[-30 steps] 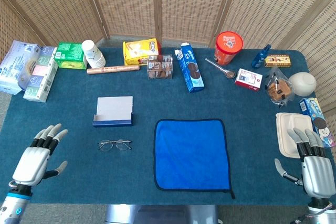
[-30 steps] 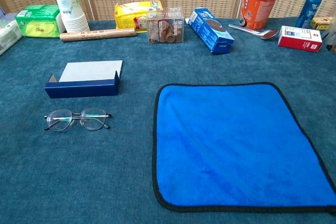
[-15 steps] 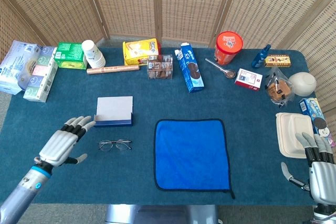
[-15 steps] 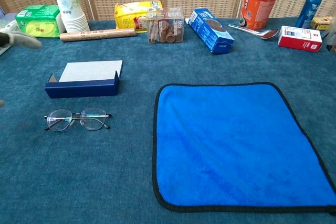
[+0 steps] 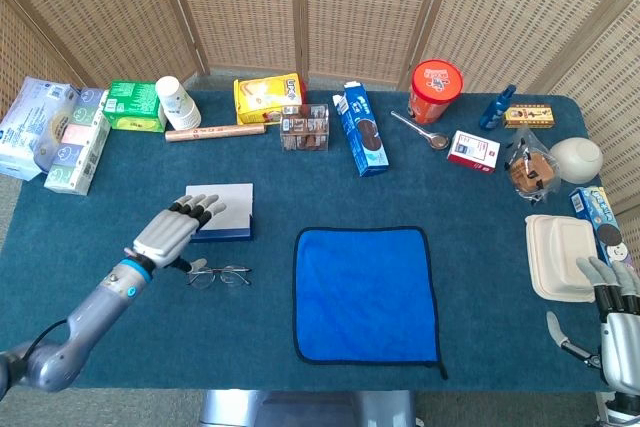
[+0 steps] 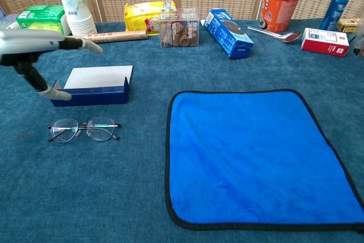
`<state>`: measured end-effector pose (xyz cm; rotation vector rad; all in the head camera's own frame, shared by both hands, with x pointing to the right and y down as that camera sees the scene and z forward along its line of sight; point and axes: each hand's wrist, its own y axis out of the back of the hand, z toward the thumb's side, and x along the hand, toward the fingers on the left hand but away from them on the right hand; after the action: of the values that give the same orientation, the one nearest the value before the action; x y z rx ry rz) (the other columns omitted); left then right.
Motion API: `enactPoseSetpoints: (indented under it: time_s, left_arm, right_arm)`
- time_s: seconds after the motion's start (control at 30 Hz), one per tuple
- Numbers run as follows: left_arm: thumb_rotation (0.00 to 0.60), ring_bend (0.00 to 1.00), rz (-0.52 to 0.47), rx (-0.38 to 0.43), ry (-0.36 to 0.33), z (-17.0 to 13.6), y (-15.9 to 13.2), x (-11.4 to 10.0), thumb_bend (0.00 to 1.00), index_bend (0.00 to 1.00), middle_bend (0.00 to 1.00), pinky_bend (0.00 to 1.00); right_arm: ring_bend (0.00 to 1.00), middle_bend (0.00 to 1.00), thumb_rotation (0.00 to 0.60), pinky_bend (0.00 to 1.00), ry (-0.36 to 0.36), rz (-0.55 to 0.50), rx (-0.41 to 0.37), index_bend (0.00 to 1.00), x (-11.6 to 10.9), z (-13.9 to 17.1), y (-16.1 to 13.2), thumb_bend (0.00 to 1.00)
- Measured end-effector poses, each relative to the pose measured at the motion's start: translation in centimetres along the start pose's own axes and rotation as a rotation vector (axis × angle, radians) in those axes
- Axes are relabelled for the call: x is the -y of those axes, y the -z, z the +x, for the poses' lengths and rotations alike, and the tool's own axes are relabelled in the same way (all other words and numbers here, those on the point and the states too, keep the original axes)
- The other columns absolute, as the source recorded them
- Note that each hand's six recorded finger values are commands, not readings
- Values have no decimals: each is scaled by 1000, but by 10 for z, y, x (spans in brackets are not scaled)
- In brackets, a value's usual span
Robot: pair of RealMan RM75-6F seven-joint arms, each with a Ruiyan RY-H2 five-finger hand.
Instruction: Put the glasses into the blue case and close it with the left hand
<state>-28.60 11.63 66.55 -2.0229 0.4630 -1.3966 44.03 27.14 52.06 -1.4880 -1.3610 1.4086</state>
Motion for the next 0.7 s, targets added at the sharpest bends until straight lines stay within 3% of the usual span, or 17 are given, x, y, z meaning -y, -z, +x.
enactPoseSetpoints:
  time_s: [0.33,0.7]
  left_arm:
    - [551,0,52,-38,-4,46,-13,17,238,20,3,37]
    - [552,0,40,-89,-43,85,-22,15,238,20,12,38]
  right_arm:
    - [0,136,399,37,19,-1,17,143,-7,-1,8,344]
    - [0,135,400,36,41,-14,36,143,-13,5,16,343]
